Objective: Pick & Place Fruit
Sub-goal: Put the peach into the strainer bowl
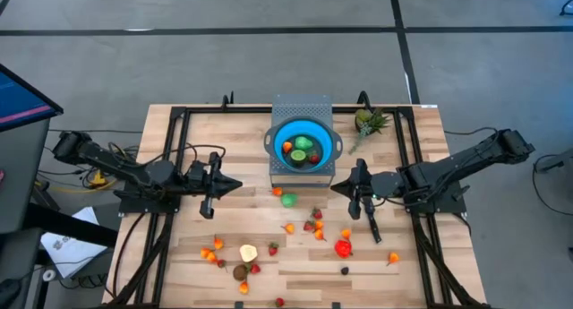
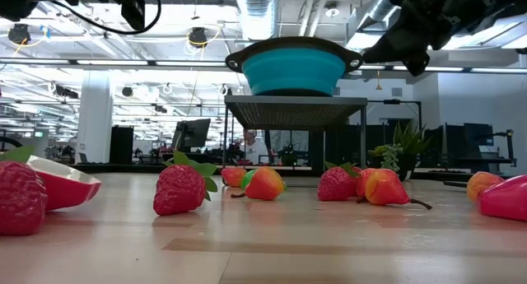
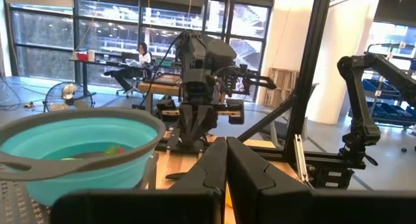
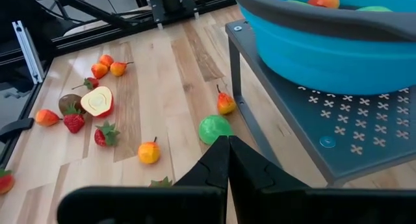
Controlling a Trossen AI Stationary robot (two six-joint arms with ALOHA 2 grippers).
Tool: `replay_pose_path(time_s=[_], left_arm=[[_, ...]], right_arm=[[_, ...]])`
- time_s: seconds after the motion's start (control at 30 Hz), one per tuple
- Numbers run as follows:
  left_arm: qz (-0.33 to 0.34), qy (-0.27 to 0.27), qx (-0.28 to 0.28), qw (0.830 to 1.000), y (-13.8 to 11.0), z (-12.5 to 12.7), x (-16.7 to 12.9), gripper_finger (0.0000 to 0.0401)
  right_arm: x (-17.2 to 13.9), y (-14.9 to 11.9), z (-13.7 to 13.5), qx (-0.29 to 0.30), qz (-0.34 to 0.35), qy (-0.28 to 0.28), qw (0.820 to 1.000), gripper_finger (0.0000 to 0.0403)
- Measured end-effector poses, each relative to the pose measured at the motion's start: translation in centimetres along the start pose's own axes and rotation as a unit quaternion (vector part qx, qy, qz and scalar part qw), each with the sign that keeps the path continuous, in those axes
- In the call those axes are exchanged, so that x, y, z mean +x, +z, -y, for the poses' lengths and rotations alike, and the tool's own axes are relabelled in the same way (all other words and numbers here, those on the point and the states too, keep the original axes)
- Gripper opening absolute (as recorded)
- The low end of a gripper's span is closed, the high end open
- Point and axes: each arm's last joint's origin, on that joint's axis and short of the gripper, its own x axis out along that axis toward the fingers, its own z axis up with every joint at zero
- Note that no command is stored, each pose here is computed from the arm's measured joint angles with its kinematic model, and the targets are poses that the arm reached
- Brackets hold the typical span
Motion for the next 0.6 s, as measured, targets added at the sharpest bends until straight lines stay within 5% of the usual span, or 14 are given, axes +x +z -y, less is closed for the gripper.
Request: replay_pose_path(time_s=[0.6], left_arm=[[-0.001, 0.000, 0.004, 1.000, -0.03, 0.00, 0.02, 0.0002]], right_arm=[[0.07, 0.27, 0.14, 0.024, -0.004, 0.007, 1.000, 0.0000]])
